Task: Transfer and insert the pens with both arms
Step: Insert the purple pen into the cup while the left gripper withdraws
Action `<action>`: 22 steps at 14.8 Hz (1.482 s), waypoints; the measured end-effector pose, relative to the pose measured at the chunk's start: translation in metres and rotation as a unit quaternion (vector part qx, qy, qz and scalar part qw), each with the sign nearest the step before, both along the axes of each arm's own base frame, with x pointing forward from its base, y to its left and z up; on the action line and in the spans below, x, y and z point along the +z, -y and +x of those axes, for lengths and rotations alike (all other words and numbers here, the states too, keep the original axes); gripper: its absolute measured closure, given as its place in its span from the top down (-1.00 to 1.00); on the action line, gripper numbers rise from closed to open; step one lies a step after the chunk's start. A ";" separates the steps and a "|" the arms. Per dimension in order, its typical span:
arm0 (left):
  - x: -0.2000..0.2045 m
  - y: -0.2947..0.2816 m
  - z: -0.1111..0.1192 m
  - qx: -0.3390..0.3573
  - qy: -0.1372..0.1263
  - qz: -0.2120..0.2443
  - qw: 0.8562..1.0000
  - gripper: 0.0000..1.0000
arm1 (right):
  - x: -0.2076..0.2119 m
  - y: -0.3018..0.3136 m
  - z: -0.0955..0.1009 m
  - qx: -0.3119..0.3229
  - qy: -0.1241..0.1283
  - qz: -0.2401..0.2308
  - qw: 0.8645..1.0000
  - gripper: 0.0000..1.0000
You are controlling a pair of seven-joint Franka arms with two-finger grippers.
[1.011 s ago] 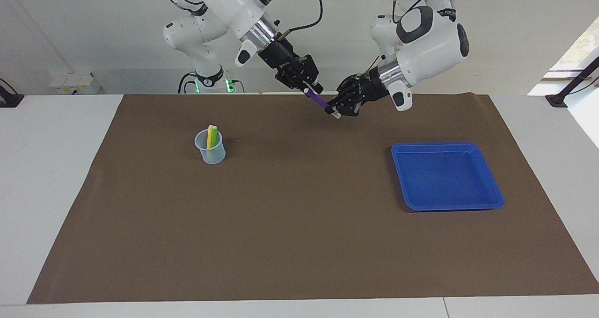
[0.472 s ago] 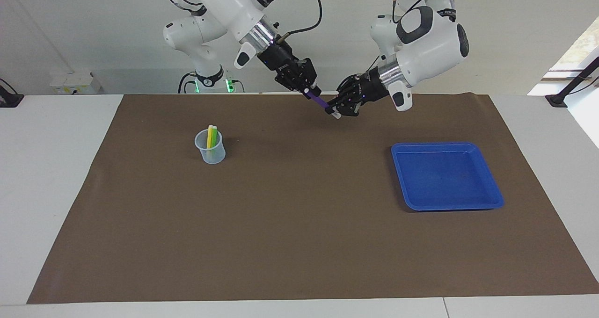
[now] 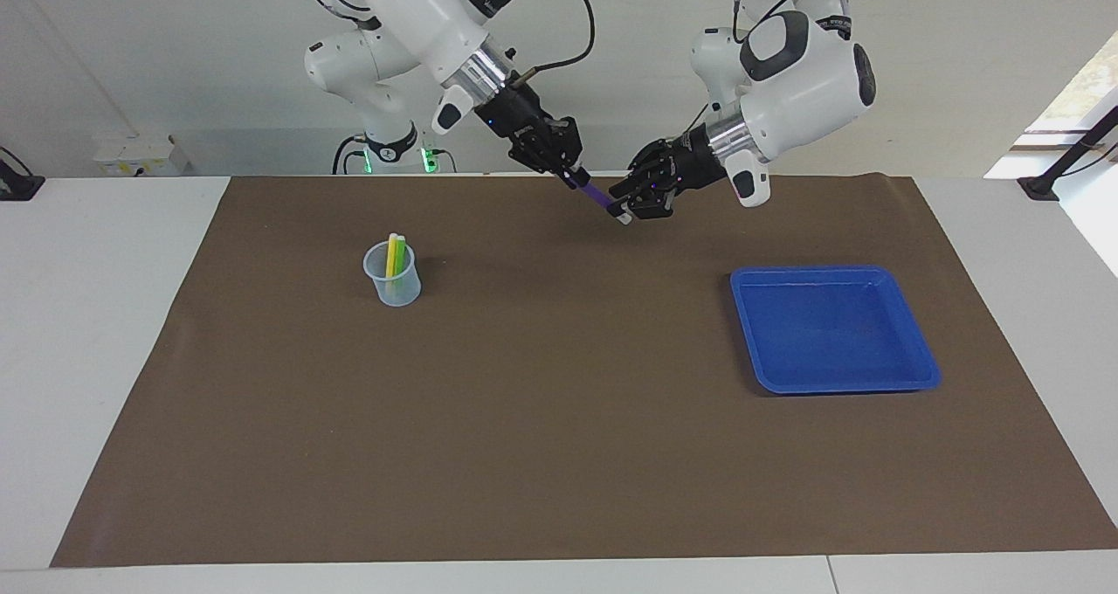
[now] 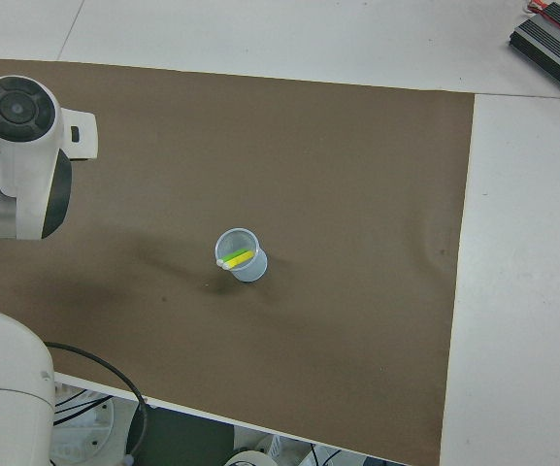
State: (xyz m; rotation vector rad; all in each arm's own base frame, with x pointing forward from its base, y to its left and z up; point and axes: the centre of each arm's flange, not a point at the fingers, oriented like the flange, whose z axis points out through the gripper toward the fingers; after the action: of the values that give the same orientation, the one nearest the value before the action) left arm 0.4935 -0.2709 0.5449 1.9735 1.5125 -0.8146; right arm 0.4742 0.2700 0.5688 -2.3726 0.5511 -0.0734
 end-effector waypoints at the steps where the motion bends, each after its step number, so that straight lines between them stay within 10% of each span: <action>1: 0.001 -0.001 0.000 0.001 0.001 0.000 1.000 0.47 | -0.001 0.015 0.005 0.022 0.001 -0.020 1.000 -0.65; 3: 0.003 -0.005 0.001 -0.003 0.011 -0.003 1.000 0.96 | 0.002 0.049 0.016 0.068 0.004 -0.065 0.996 -0.65; 12: -0.012 -0.077 0.025 -0.088 0.111 0.076 0.987 1.00 | -0.012 0.213 0.027 0.282 0.002 -0.261 0.923 -0.65; 22: -0.011 -0.167 0.036 -0.315 0.203 0.205 0.904 1.00 | -0.087 0.228 0.018 0.316 -0.004 -0.290 0.903 -0.65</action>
State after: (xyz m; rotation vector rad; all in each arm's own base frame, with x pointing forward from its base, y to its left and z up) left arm 0.5295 -0.1040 0.5342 2.7980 0.8393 -0.2691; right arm 0.4919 0.0417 0.4817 -3.0146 -0.3141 0.0772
